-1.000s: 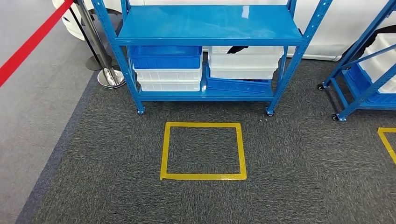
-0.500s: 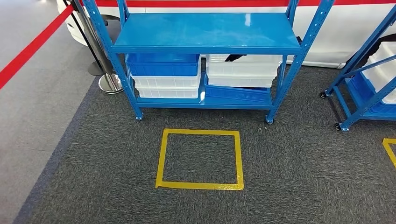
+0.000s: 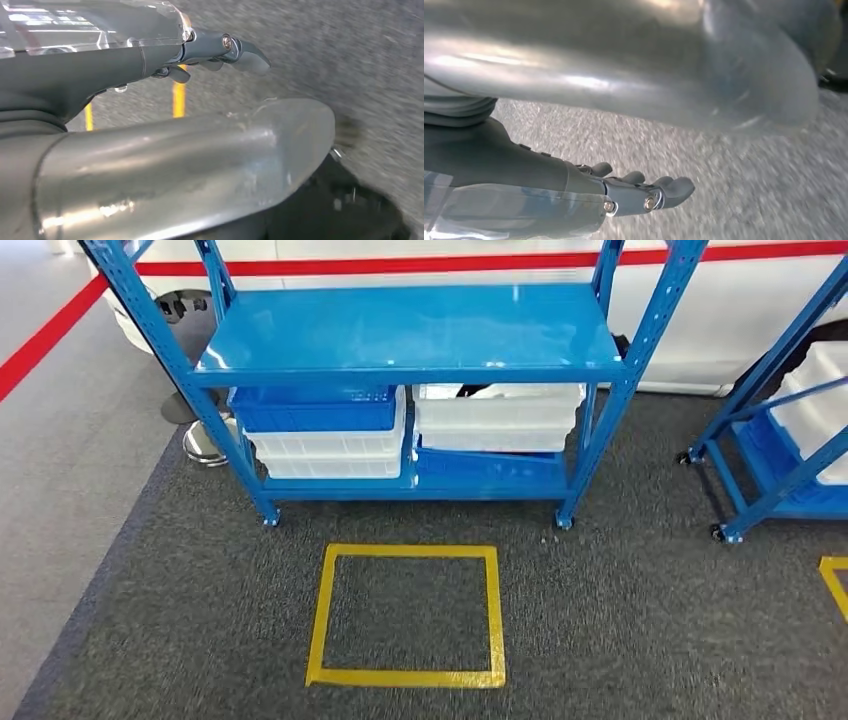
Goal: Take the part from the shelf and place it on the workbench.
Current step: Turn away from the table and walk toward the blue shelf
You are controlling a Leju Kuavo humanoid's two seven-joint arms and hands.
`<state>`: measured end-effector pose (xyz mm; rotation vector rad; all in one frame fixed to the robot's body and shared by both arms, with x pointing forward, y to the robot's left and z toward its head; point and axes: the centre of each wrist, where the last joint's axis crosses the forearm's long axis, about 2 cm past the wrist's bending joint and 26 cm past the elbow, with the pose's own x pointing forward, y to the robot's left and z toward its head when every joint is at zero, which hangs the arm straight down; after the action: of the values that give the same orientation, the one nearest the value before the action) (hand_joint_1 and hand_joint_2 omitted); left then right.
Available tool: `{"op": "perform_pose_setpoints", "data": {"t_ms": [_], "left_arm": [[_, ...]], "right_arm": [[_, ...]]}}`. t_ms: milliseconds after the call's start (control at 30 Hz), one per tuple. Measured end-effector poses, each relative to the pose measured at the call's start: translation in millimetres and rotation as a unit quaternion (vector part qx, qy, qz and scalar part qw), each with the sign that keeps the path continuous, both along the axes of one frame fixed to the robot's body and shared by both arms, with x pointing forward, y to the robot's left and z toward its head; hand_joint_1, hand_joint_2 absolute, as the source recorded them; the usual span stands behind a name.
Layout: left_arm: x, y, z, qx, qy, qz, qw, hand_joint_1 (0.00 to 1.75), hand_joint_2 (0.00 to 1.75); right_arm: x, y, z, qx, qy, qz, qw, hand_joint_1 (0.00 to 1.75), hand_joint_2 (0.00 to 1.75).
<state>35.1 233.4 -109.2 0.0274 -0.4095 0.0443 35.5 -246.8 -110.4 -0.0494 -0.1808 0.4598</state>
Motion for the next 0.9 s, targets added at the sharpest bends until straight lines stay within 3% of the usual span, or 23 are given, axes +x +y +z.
{"op": "perform_pose_setpoints", "data": {"t_ms": [233, 433, 900], "left_arm": [[-6.2, 5, -1.0, 0.007, 0.004, 0.001, 1.000, 0.00, 0.00], [11.7, -4, 1.8, 0.003, -0.014, -0.001, 1.000, 0.00, 0.00], [8.9, -10, 2.2, -0.008, -0.012, -0.008, 1.000, 0.00, 0.00]], "right_arm": [[5, 6, 1, 0.007, -0.004, 0.000, 1.000, 0.00, 0.00], [13, 0, 1, -0.001, -0.014, -0.001, 1.000, 0.00, 0.00], [5, -7, 0, -0.005, -0.012, 0.001, 1.000, 0.00, 0.00]]}}
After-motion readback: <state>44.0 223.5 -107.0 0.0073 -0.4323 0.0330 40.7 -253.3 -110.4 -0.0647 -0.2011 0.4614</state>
